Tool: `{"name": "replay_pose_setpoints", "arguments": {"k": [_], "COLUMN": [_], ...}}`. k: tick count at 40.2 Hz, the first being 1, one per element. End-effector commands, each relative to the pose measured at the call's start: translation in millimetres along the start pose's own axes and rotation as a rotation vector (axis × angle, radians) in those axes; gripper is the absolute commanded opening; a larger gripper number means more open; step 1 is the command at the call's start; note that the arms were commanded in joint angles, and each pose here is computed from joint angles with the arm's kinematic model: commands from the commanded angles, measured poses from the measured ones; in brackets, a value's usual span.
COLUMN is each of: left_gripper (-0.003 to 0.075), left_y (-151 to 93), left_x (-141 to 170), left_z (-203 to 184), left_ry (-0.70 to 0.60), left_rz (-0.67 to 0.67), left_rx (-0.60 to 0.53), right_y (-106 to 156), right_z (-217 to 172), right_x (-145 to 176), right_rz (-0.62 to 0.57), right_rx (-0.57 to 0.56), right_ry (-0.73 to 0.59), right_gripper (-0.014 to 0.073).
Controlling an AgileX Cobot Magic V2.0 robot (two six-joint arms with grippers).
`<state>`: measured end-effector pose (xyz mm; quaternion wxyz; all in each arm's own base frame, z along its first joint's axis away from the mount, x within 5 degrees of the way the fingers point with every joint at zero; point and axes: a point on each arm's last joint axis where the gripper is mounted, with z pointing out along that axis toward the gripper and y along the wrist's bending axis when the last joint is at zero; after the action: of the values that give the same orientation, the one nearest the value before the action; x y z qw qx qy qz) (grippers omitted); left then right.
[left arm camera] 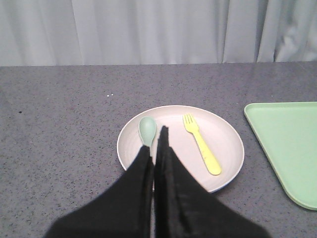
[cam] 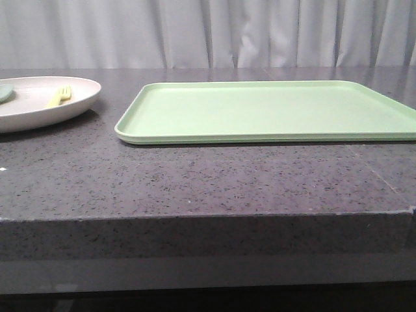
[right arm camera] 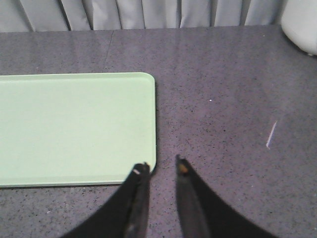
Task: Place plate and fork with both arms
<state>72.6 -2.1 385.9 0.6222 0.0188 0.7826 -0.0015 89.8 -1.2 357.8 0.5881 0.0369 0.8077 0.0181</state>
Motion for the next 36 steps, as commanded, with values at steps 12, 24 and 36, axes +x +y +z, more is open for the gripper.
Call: {"name": "replay_pose_setpoints", "arguments": {"k": [12,24,36], "left_gripper": [0.0683,0.0682,0.0682], "left_y": [2.7,1.8,2.3], "left_x": [-16.9,-19.0,-14.5], "left_z": [-1.4,-0.9,45.5], "left_ry": [-0.108,-0.129,0.153], "left_rz": [0.032,0.014,0.012], "left_rx": [-0.031,-0.019,-0.01], "right_y": [0.1,0.1,0.1], "right_z": [-2.5,-2.5,-2.5], "right_x": [-15.8,-15.8,-15.8], "right_rz": [-0.027,-0.027,-0.027], "right_rx": [0.006,0.006,0.006], "right_ry": [-0.097,-0.097,-0.097], "right_gripper": [0.0582,0.0582,0.0582]}}
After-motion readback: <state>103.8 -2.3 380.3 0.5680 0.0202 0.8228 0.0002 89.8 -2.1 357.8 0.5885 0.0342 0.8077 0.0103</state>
